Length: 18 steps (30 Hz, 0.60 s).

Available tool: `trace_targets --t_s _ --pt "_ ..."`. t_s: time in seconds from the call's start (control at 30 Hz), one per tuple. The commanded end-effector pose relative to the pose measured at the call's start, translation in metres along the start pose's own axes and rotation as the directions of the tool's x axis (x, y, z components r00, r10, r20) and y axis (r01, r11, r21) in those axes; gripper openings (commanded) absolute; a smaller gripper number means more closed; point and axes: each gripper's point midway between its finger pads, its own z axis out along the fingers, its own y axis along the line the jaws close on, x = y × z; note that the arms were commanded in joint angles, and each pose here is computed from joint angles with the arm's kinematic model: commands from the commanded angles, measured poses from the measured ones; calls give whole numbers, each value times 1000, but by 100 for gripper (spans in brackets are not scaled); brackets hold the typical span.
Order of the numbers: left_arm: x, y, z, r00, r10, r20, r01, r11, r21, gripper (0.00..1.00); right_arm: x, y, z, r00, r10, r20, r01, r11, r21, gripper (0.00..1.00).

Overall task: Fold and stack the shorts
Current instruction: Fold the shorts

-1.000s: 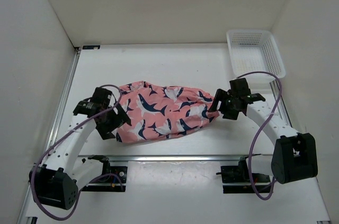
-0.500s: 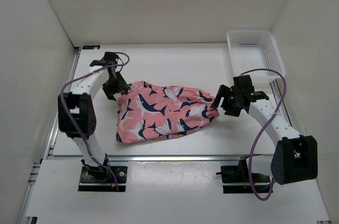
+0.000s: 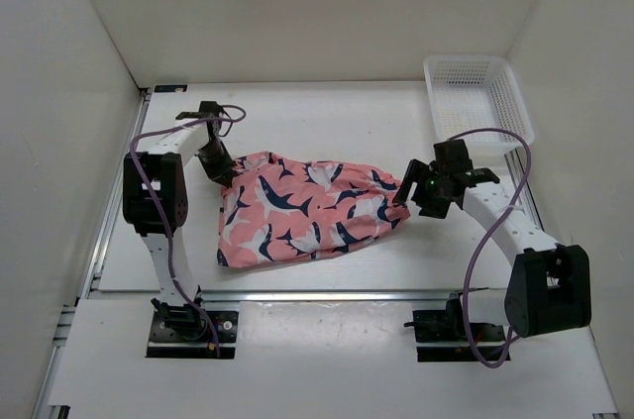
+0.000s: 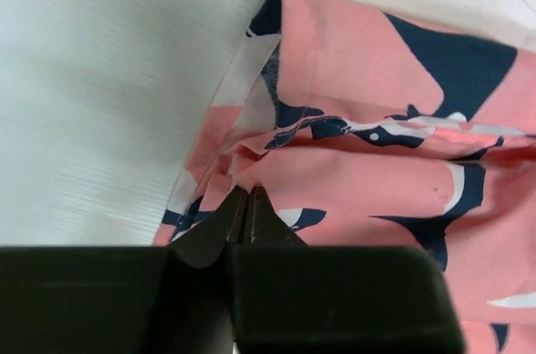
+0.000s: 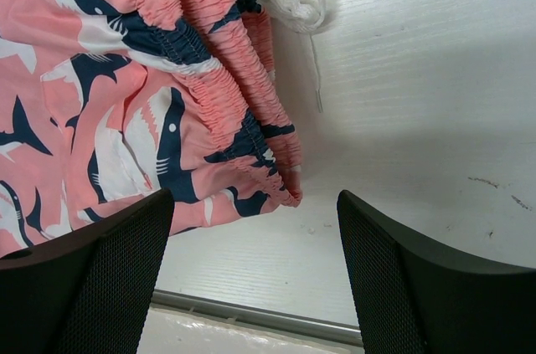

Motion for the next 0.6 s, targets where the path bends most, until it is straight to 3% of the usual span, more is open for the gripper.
trace_targets --t_s 0.0,0.17,0.4,0.57 --pt "-17 -11 -24 997 16 73 -20 998 55 10 -15 11 -6 999 -16 31 17 999 -30 83" --pt "-26 -5 -47 989 10 146 -16 999 39 10 -14 8 -1 1000 -13 18 13 1000 -12 83" --pt "-65 -1 -121 945 -18 326 5 999 42 10 -14 7 3 1000 -13 18 13 1000 -12 83" --pt "-82 6 -95 963 -29 268 32 999 -5 10 -14 6 8 1000 -11 9 11 1000 -7 84"
